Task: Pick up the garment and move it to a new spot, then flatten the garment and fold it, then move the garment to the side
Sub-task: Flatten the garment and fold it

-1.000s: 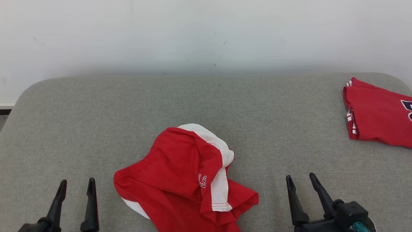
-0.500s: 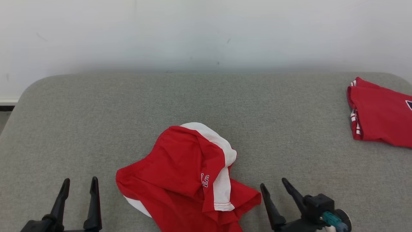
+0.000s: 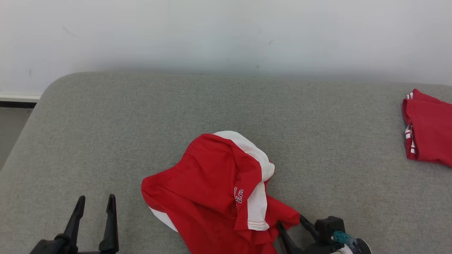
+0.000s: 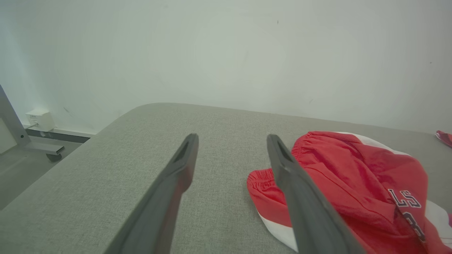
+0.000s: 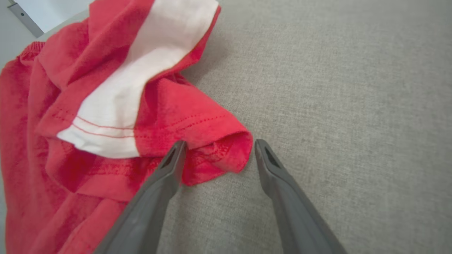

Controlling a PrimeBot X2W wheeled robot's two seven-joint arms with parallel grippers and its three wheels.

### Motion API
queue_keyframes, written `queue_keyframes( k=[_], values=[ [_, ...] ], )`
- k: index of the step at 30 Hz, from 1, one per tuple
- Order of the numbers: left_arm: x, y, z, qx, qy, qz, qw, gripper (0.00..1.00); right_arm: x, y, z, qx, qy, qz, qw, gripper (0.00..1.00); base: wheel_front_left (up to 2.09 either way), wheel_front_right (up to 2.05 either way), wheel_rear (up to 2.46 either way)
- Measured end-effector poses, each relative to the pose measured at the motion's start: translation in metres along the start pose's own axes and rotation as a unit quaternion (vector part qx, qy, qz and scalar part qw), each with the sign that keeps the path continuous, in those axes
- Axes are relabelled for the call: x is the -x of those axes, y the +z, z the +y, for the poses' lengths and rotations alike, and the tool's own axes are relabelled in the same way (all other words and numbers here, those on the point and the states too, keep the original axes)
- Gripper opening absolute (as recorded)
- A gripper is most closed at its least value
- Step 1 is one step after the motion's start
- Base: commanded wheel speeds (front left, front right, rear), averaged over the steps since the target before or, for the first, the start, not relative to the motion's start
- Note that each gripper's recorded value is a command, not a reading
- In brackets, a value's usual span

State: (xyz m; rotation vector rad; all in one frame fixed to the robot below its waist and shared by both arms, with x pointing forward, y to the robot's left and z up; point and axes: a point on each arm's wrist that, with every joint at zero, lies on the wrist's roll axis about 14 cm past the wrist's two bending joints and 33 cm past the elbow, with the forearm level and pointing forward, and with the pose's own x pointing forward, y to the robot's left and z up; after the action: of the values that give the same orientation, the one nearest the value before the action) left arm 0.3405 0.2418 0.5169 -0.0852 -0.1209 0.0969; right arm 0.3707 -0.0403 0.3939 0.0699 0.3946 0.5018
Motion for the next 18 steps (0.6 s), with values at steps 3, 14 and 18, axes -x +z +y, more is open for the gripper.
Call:
queue_keyframes(
  k=[3,14,18],
  values=[
    [0.001,-0.002,0.002,0.001,0.004,0.003,1.0,1.0,-0.004,-0.009,0.002,-0.011,0.003,0.014,1.0,0.0,0.0,0.0,0.0],
    [-0.005,-0.005,0.0,0.005,0.005,0.006,1.0,1.0,-0.034,0.051,-0.031,0.023,-0.015,-0.048,0.998,0.0,0.0,0.0,0.0],
    [-0.011,-0.006,-0.003,0.005,-0.001,0.007,1.0,1.0,-0.045,0.104,-0.068,0.061,-0.041,-0.091,0.993,0.0,0.0,0.0,0.0]
  ],
)
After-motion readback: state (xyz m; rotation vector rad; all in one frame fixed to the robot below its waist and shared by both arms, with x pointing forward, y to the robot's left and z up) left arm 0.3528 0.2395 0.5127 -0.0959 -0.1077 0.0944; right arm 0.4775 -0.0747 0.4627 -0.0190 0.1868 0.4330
